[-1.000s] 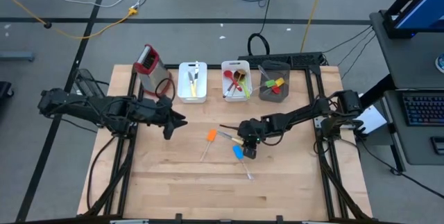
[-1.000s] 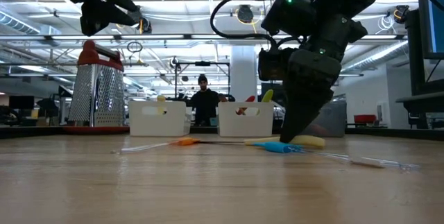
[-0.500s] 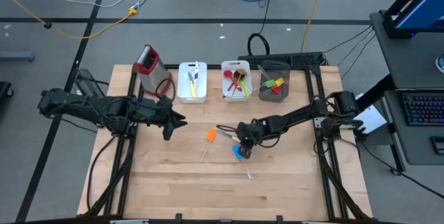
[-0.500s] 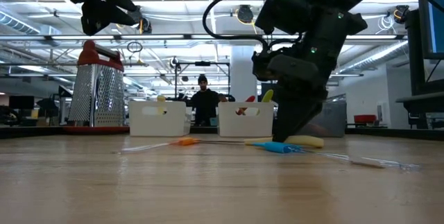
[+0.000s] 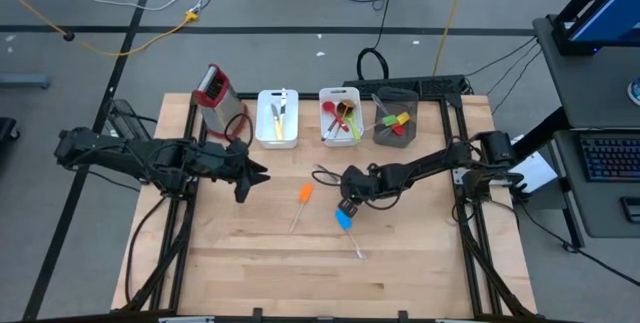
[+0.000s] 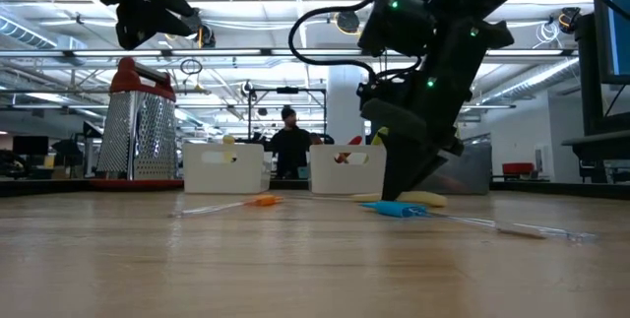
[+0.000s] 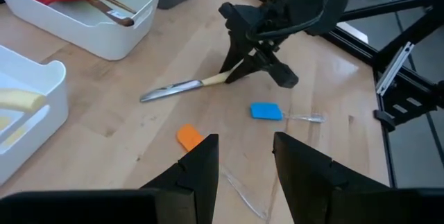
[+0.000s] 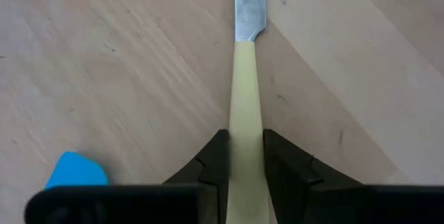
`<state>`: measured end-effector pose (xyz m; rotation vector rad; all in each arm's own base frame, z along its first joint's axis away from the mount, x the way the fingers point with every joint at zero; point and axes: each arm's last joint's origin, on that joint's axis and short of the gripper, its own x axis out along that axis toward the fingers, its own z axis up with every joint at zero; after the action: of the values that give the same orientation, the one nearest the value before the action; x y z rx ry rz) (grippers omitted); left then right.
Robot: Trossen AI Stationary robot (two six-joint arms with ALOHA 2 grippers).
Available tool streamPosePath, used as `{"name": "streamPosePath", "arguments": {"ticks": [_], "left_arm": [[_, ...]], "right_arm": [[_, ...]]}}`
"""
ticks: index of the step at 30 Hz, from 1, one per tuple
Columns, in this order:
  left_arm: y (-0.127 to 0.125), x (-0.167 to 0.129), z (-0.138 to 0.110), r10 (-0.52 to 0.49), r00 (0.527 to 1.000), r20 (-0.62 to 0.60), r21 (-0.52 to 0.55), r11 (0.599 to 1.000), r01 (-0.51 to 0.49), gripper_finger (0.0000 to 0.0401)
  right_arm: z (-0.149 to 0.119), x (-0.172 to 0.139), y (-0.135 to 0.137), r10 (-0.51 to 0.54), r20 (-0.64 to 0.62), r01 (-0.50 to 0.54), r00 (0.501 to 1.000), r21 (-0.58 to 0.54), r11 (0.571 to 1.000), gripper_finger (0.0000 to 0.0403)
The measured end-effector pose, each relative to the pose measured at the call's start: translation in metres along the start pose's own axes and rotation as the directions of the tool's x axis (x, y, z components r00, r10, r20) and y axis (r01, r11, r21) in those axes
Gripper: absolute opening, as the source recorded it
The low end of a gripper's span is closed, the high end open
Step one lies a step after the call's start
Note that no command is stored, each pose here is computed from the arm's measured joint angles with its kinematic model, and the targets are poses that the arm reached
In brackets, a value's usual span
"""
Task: Pick & Place Kitchen Items
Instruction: Put the yellow knife into the left white bin
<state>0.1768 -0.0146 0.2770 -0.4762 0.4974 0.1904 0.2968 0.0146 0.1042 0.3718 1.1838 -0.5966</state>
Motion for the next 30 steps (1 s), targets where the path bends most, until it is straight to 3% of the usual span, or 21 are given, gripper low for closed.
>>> {"name": "streamPosePath", "arguments": {"ticks": [11, 18, 24, 30], "left_arm": [[0.002, 0.000, -0.003, 0.018, 0.999, -0.028, 0.079, 0.997, -0.016, 0.0141], [0.002, 0.000, -0.002, 0.017, 1.000, -0.026, 0.091, 0.996, -0.014, 0.0141], [0.001, 0.000, -0.001, 0.009, 1.000, -0.014, 0.088, 0.996, -0.008, 0.0141], [0.001, 0.000, 0.005, -0.005, 0.999, 0.040, 0.002, 1.000, 0.005, 0.0141]], "right_arm": [[0.015, -0.033, -0.003, 0.132, 0.125, -0.142, 0.983, 0.078, 0.987, 0.0059], [0.036, -0.063, -0.006, 0.259, 0.287, -0.304, 0.922, 0.124, 0.945, 0.0059], [0.061, -0.087, -0.005, 0.403, 0.493, -0.513, 0.771, 0.106, 0.852, 0.0059], [0.085, -0.107, -0.005, 0.511, 0.667, -0.693, 0.542, 0.010, 0.721, 0.0059]]}}
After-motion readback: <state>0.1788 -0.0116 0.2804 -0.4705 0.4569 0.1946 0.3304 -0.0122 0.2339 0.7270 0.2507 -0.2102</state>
